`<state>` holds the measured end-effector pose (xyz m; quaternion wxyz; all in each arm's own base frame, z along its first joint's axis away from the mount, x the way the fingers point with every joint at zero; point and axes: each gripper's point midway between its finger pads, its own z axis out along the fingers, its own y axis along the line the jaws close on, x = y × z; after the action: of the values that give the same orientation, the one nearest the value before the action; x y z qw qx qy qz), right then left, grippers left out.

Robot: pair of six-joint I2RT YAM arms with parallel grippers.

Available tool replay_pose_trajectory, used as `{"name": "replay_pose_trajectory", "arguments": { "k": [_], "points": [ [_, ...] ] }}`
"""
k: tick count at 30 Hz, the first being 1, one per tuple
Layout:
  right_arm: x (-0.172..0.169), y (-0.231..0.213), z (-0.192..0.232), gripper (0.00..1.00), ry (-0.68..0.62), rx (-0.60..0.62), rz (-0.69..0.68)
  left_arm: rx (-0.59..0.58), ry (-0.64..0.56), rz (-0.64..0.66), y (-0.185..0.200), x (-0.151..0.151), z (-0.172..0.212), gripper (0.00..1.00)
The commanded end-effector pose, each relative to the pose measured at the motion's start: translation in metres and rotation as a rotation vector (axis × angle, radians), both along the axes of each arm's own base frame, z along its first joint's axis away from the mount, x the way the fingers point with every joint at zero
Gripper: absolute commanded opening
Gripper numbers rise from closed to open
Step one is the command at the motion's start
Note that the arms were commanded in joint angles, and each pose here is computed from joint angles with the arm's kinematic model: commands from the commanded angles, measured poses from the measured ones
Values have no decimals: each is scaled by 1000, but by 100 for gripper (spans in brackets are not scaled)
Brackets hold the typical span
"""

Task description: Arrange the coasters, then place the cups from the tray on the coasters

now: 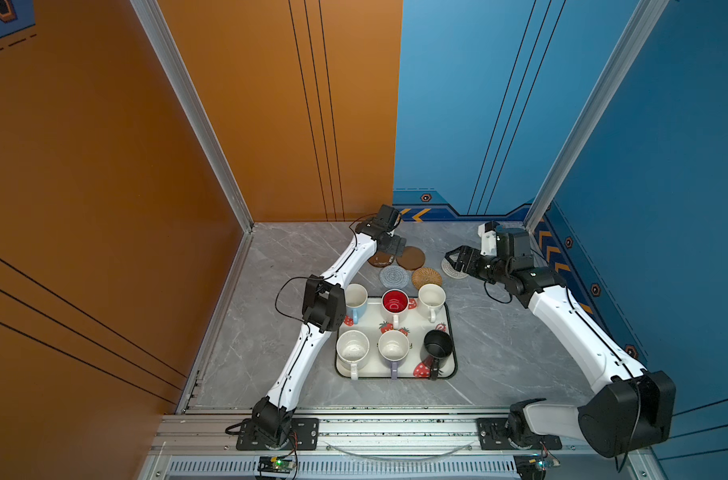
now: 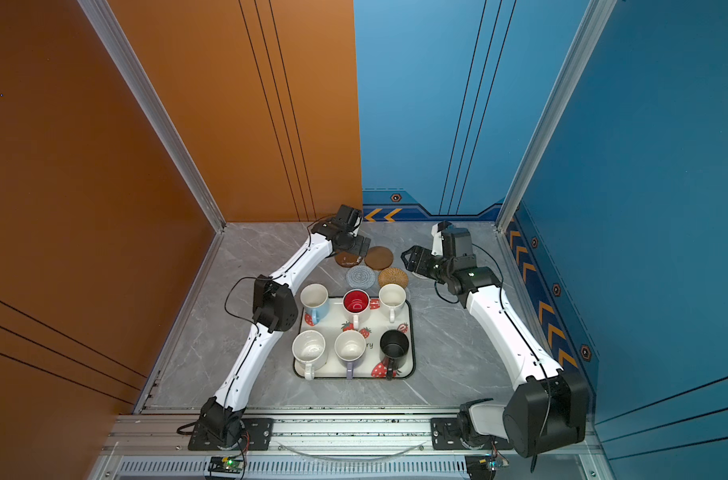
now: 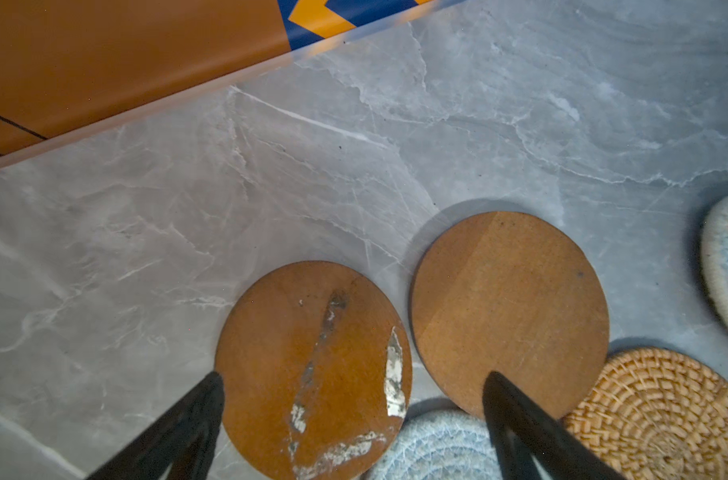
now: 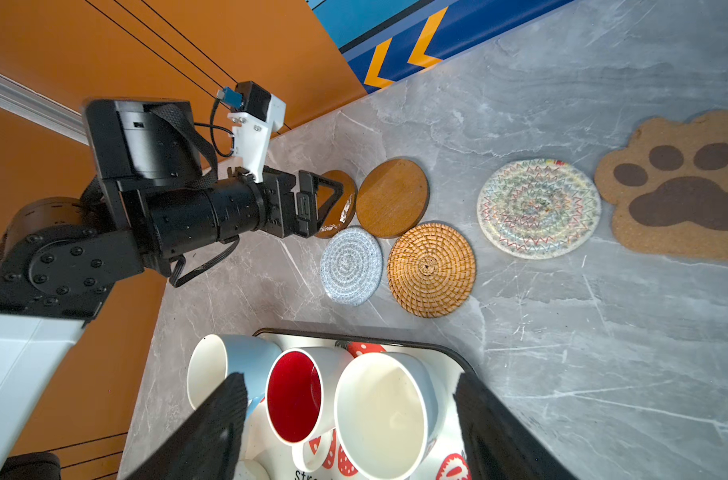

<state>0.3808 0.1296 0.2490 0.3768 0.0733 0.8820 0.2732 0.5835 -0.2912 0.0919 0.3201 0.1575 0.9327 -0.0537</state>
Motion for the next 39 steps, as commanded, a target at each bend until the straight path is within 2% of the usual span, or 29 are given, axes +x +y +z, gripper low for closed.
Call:
{"name": "replay_pose_trajectory", "arguments": {
  "k": [1, 18, 26, 39],
  "points": [
    [-4, -1, -6, 78, 28, 1, -1, 6, 17, -27, -4, -2, -12, 98],
    [0, 6, -18, 79, 48, 28, 16, 96, 76, -41, 9, -12, -46, 99],
    [-3, 6, -22, 79, 56, 27, 15, 136, 78, -2, 23, -8, -55, 99],
    [-3, 7, -23, 80, 61, 31, 21, 133, 95, 15, 26, -6, -69, 100]
  ]
}}
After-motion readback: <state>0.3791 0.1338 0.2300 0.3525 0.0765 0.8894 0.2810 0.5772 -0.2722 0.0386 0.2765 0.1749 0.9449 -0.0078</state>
